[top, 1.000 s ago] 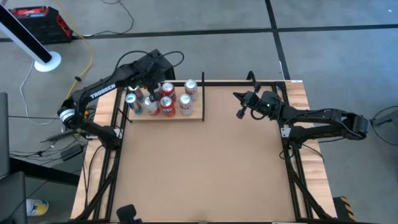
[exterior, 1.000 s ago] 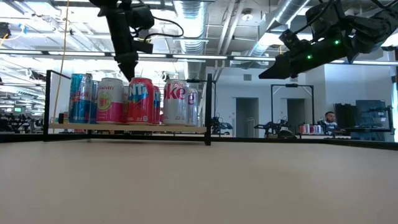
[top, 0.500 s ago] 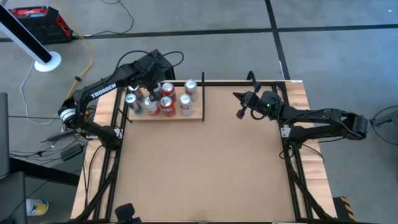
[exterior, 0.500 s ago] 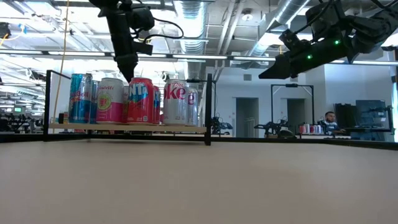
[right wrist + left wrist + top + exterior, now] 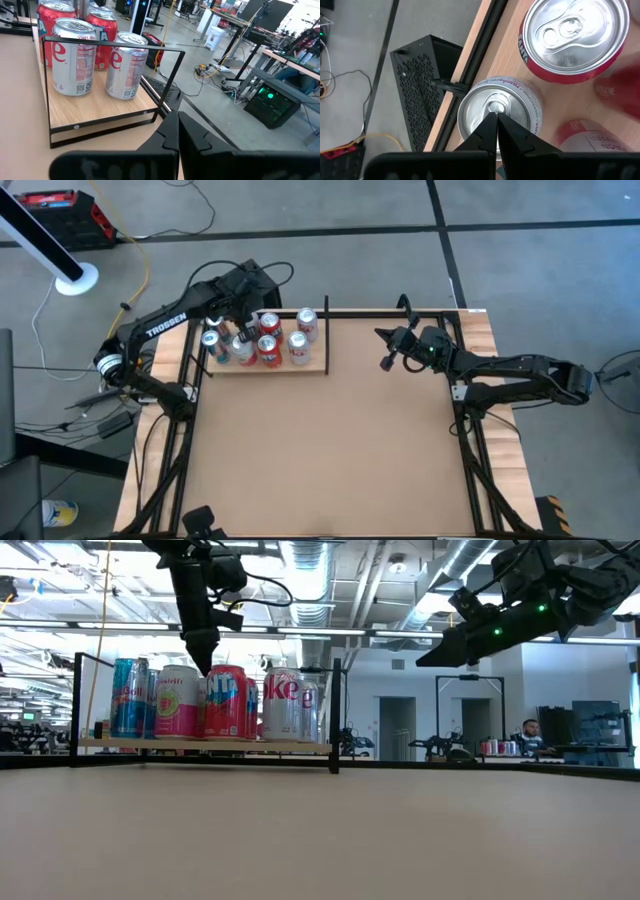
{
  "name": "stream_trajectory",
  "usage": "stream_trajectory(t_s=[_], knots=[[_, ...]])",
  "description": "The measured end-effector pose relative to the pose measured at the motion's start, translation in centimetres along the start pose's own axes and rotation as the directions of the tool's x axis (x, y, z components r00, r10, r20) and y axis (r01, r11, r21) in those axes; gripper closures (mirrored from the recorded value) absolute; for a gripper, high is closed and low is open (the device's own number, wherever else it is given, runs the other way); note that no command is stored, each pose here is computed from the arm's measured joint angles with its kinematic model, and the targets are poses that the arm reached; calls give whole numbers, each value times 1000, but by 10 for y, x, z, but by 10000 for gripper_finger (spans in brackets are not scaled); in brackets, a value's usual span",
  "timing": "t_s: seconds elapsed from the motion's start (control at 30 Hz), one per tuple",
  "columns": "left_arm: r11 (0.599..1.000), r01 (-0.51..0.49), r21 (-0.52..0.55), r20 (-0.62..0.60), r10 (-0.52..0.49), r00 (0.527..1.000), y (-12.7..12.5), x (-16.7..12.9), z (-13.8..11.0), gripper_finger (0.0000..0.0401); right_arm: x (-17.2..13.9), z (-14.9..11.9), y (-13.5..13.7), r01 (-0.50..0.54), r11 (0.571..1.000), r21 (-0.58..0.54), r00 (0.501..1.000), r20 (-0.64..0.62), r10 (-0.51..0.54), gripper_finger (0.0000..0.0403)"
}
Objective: Place canned beverage on shelf
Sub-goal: Adjust the soda cans on the shelf
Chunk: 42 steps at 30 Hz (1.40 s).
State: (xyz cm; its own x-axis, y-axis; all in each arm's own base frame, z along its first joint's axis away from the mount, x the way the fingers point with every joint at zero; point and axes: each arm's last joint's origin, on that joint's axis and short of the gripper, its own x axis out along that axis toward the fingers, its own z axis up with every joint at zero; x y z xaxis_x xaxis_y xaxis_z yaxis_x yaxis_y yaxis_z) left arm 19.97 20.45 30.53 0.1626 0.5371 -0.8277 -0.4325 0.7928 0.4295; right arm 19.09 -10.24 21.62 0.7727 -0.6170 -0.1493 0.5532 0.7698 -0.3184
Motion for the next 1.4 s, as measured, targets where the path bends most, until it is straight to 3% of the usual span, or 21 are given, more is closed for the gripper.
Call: stream_trajectory(t_s=[1.1, 1.4], knots=[[1000, 24, 17, -87, -23, 996, -9, -2, -6, 401, 0, 0, 0, 0, 1000, 0, 1000, 0, 0, 382], [1000, -11, 3, -89, 12, 996, -8, -2, -5, 401, 0, 0, 0, 0, 1000, 0, 1000, 0, 0, 382]])
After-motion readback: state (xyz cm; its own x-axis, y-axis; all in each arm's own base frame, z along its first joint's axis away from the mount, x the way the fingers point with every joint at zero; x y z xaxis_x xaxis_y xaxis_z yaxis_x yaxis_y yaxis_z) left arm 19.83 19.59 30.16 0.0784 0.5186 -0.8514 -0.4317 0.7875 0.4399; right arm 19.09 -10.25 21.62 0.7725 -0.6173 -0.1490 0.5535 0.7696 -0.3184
